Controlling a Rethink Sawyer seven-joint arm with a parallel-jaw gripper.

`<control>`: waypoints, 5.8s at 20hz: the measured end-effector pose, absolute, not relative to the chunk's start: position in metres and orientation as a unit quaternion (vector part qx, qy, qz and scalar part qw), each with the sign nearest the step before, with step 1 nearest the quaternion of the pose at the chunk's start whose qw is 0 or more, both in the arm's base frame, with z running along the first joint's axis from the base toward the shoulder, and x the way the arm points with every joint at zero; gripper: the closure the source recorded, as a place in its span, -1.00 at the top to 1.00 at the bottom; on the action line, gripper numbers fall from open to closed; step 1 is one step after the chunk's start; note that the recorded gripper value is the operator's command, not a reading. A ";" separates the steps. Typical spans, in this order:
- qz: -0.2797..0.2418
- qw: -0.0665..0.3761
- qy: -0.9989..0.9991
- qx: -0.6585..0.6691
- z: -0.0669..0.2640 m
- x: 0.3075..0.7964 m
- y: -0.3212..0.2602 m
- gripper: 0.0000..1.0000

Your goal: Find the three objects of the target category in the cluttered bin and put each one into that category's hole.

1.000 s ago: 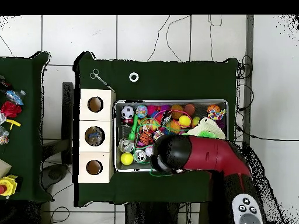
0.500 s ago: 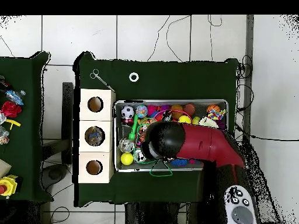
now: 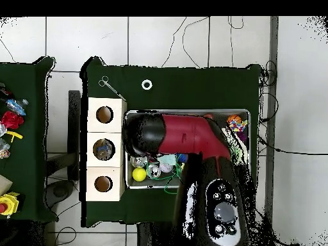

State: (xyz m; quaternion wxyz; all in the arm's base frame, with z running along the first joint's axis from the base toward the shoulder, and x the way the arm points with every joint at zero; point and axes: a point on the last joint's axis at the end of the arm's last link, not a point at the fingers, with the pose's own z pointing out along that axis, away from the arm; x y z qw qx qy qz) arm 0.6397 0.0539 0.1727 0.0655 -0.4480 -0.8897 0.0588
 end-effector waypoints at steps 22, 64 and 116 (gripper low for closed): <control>0.034 0.049 -0.870 -0.489 0.175 0.628 0.019 1.00; 0.037 0.048 -0.960 -0.274 0.065 0.548 -0.327 1.00; -0.059 -0.058 -0.965 -0.247 0.065 0.648 -0.214 1.00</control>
